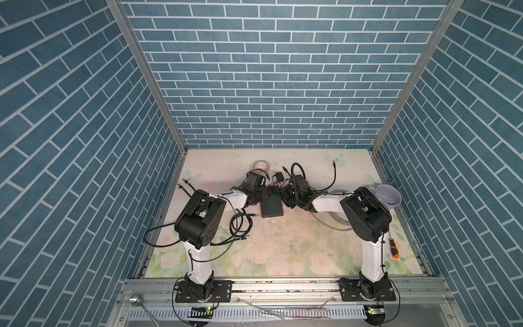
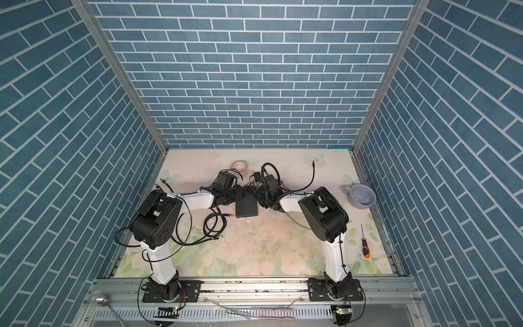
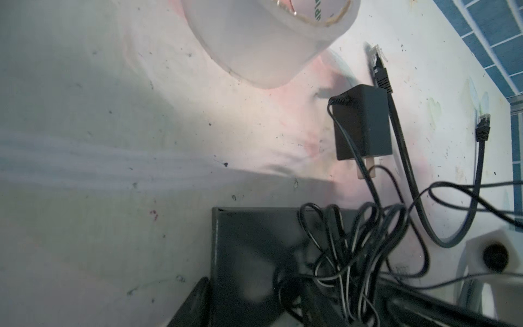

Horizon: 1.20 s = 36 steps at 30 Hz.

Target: Insert the plug into the switch port

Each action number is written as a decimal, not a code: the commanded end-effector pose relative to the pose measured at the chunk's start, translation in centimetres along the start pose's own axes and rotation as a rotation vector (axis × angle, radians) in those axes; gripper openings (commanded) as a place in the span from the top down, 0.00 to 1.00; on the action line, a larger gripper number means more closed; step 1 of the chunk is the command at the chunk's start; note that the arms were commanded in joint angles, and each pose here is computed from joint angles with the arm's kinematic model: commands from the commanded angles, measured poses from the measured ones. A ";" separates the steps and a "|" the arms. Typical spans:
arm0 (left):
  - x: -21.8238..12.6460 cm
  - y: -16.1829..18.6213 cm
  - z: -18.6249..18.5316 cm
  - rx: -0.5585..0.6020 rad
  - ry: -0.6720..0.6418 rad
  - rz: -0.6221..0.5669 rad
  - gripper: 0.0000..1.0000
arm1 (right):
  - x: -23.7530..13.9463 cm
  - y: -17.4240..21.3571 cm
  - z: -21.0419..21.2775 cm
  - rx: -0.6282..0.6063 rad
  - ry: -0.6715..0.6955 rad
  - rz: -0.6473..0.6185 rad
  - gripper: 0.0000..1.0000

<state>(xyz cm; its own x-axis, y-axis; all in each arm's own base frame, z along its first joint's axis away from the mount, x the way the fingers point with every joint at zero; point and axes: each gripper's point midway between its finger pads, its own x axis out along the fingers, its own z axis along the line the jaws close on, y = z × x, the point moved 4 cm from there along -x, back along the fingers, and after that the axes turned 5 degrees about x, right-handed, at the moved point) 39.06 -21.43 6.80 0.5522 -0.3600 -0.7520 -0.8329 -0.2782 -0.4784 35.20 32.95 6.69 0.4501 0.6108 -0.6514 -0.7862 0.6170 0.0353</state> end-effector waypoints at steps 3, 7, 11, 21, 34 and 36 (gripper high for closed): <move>-1.6 -0.1 -2.2 0.028 0.068 -0.008 0.47 | -3.2 1.9 -2.0 -0.093 0.080 0.082 0.53; -2.0 -0.3 -2.1 0.055 0.054 -0.005 0.46 | -5.3 1.5 -2.6 -0.162 0.096 0.094 0.49; -1.9 -0.5 -1.6 0.051 0.048 -0.001 0.46 | -7.5 0.5 -3.7 -0.218 0.166 0.088 0.46; -3.7 1.0 0.1 0.128 -0.045 0.067 0.46 | -14.2 -7.7 -4.1 -0.296 0.311 -0.125 0.46; -4.4 5.8 -1.2 0.286 -0.028 0.182 0.46 | -15.7 -24.7 -5.7 -0.426 0.666 -0.358 0.49; -4.1 6.3 -1.2 0.289 -0.035 0.195 0.46 | -14.7 -25.9 -5.8 -0.439 0.678 -0.340 0.49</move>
<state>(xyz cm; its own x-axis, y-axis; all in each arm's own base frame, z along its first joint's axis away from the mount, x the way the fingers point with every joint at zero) 32.46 -23.13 9.18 0.4304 -0.3854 -0.8162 -0.8808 0.0185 -0.4731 45.53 5.88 11.44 0.4879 -0.0335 -0.8723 -0.7605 0.4743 -0.4435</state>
